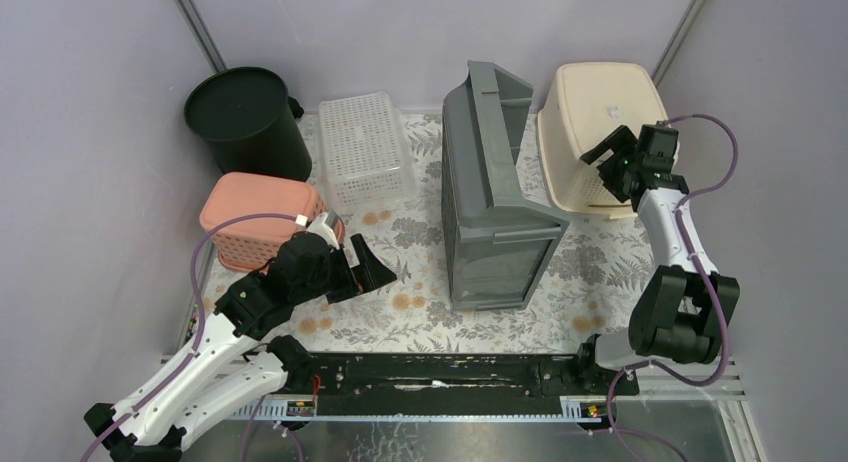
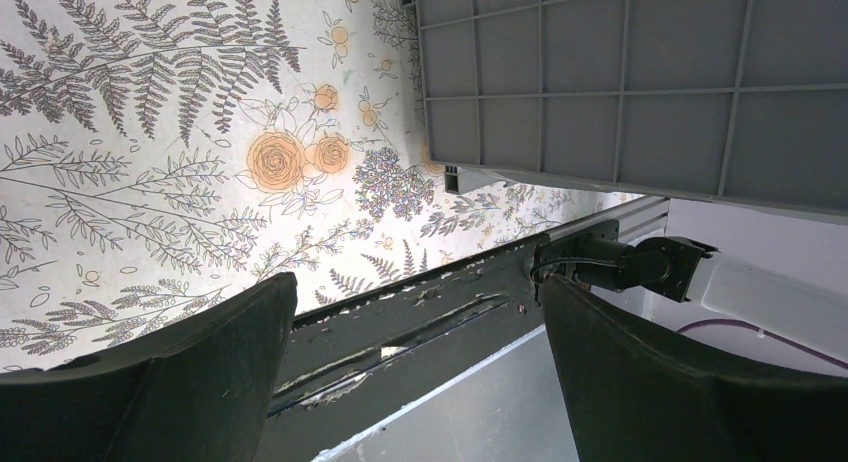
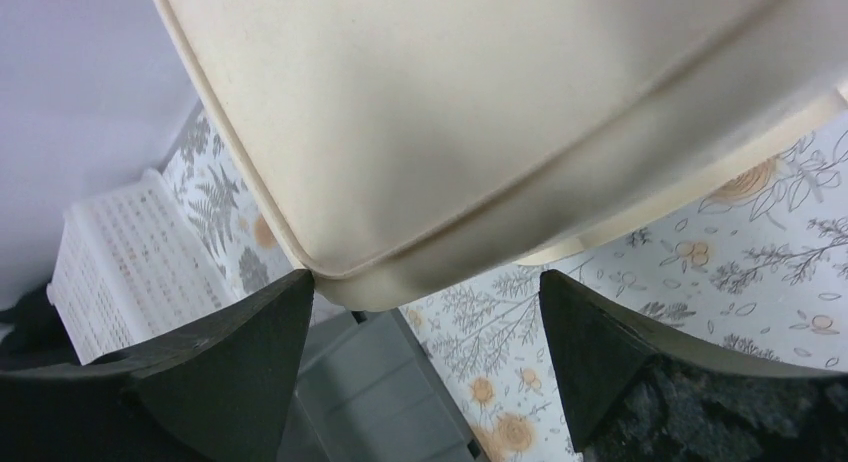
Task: Turn the large container upside down
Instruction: Move the container to the center of the board.
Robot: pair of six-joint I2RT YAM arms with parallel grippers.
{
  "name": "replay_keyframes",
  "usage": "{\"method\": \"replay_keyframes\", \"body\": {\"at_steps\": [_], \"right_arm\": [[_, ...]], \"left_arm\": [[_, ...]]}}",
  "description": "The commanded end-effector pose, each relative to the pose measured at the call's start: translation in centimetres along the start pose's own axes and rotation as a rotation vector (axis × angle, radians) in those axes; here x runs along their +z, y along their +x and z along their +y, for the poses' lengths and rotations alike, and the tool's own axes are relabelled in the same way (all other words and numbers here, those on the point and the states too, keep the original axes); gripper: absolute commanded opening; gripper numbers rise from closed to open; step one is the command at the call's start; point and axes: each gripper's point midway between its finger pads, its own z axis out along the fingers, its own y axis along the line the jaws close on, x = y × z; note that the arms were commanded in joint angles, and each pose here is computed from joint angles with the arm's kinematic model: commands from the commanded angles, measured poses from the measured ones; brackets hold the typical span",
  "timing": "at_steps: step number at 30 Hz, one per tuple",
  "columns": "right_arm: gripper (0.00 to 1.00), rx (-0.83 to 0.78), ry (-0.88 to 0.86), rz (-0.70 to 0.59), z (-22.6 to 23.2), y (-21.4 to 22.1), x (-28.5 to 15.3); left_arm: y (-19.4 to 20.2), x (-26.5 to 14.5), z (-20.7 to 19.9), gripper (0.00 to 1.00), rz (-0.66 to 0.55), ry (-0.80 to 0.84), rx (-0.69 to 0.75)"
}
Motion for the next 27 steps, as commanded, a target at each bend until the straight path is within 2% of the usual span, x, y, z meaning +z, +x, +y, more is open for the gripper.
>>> {"method": "replay_keyframes", "body": {"at_steps": [1,8,17,21,27], "right_arm": [[0.89,0.039,0.021,-0.108,-0.2,-4.7,1.1],[0.89,0.092,0.011,-0.133,-0.1,-8.4,2.6],[0.89,0.108,-0.064,-0.108,1.5,-9.1,3.5],[0.89,0.087,-0.116,-0.149,2.8,-9.6,1.1],[0.92,0.003,-0.212,-0.216,6.3,-11.4,-5.1]], "left_arm": [[-0.5,-0.1,-0.8,1.0,-0.022,0.034,0.02],[-0.8,-0.1,-1.1,1.0,-0.021,0.033,0.023],[-1.1,-0.2,-1.4,1.0,-0.026,0.03,0.017],[-1.2,-0.3,-1.5,1.0,-0.03,0.031,0.01],[-1.2,-0.3,-1.6,1.0,-0.027,0.028,0.01]]}}
